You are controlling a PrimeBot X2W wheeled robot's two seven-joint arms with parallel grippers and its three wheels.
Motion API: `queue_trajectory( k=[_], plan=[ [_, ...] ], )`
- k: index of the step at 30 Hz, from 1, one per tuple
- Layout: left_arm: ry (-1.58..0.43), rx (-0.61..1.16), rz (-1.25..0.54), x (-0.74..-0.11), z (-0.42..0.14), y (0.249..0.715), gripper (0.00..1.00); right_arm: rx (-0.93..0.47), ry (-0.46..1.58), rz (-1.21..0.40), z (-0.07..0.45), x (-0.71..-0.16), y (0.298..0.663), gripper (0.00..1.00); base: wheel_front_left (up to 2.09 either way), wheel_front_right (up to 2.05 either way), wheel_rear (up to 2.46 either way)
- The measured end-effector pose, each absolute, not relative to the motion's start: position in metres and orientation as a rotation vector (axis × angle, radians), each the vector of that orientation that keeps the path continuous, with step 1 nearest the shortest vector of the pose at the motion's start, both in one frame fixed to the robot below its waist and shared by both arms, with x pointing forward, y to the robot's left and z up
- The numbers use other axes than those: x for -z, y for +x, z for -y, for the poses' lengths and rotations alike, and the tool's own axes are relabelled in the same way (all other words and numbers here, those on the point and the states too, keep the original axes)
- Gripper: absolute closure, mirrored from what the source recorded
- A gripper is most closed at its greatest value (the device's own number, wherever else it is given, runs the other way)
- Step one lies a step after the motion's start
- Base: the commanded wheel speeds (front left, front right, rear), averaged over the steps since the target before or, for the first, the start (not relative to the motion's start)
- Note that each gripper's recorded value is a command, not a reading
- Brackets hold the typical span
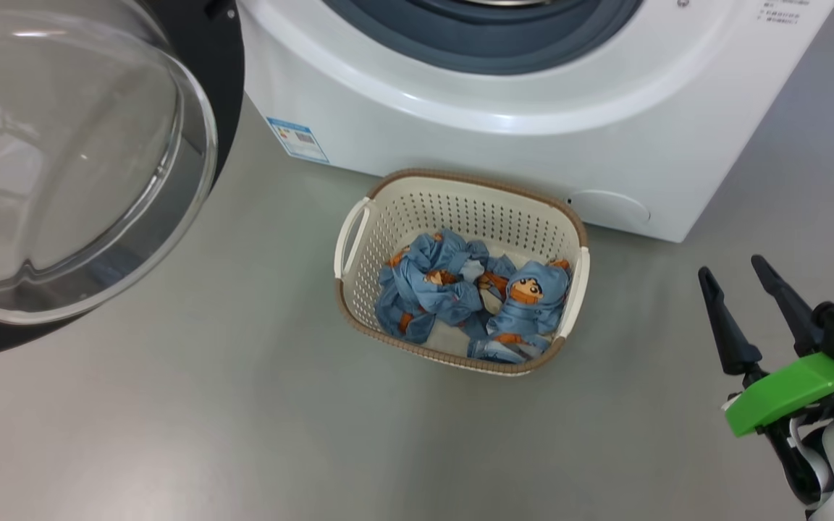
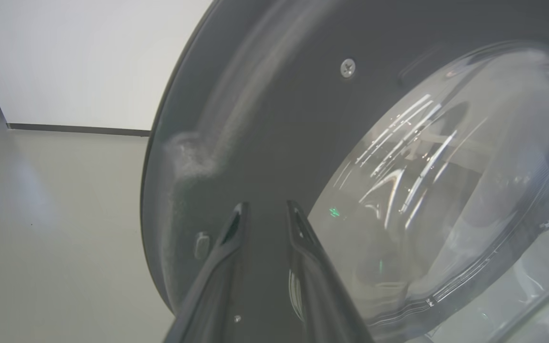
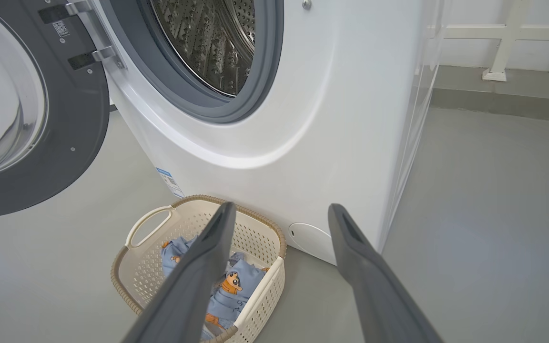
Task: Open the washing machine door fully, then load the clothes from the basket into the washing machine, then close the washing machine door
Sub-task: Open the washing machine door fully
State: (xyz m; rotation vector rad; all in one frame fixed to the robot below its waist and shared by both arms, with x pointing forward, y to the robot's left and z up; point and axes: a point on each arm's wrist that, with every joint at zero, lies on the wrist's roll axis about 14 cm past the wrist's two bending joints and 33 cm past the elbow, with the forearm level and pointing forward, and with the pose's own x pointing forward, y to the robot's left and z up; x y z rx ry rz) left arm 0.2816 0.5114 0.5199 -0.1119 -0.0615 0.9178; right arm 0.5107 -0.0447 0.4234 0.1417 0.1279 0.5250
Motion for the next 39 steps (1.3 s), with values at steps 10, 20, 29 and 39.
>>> queue_trajectory(
  k=[10,20,29,39],
  plan=[
    [-0.131,-0.858,0.092,-0.517,-0.483,0.264,0.0,-0.527,0.143,-0.099,0.043,-0.444,0.498,0.0,0.0,0.0,0.0],
    [-0.165,-0.776,0.108,-0.505,-0.437,0.264,0.0,-0.492,0.148,-0.092,0.057,-0.451,0.485,0.0,0.0,0.0,0.0],
    [-0.174,-0.613,0.088,-0.497,-0.388,0.298,0.0,-0.421,0.151,-0.082,0.083,-0.453,0.484,0.0,0.0,0.0,0.0],
    [-0.181,-0.39,0.074,-0.497,-0.336,0.348,0.0,-0.332,0.159,-0.079,0.115,-0.453,0.477,0.0,0.0,0.0,0.0]
  ],
)
